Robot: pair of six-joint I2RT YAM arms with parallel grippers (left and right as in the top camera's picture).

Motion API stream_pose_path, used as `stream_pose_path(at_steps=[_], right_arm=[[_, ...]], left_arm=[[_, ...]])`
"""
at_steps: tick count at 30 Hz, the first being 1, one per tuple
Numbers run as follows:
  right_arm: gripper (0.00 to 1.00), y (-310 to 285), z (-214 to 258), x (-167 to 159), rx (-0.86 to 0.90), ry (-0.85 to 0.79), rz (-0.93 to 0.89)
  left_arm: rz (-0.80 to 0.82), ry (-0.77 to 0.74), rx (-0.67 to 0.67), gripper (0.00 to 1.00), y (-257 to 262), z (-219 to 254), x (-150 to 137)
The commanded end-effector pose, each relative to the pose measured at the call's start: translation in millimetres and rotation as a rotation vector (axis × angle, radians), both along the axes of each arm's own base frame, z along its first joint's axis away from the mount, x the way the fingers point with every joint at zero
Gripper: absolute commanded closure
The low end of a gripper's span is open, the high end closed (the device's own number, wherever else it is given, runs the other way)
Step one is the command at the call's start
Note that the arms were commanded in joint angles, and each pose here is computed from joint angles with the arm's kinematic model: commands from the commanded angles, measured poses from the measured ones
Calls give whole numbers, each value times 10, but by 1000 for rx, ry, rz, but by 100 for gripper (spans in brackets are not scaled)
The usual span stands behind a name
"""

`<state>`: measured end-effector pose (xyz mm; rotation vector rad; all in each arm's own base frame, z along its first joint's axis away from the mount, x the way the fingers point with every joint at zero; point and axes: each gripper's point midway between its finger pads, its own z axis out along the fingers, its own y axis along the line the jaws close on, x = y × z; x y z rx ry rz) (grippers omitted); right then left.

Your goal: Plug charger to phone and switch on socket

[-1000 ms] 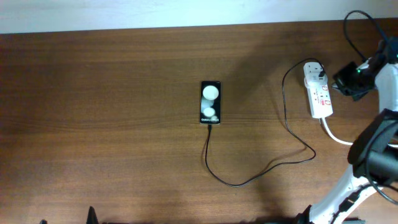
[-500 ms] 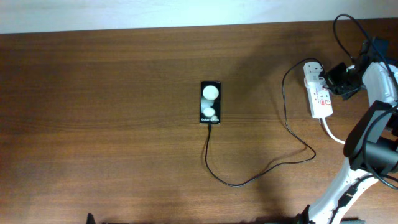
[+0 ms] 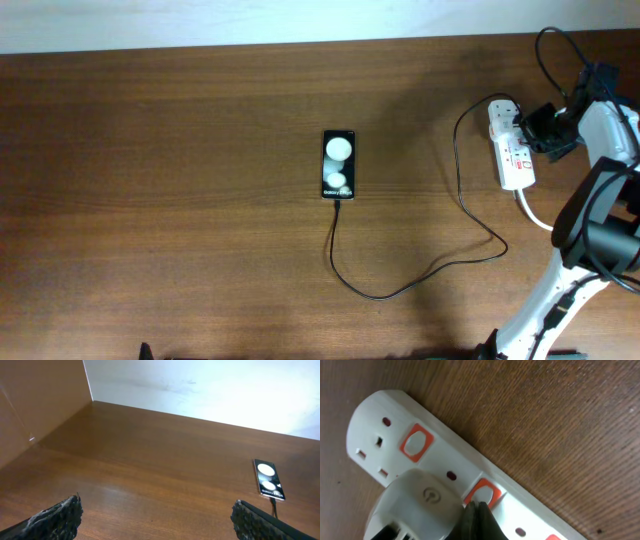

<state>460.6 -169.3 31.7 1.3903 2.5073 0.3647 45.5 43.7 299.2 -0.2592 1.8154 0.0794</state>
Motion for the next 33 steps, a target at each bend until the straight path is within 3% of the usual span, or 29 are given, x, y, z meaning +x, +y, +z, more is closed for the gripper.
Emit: stream_pose_path(at_steps=[1,11,18,24,33], right_arm=[[96,-25,-2,54,4,-11,-17],[96,11,-30,73,6,-10,-9],[96,387,-533,6,71,107,56],[96,519,-555,7,82,120,85],[96,8,35,-396,-42,174,-3]], left_arm=[[21,-10,-9,1,26,-4,-13],[21,-10,-8,1,26,-4,-13],[21,-10,-8,1,26,-4,-13],[21,-10,-8,1,26,-4,-13],[21,-10,-8,1,26,-4,-13]])
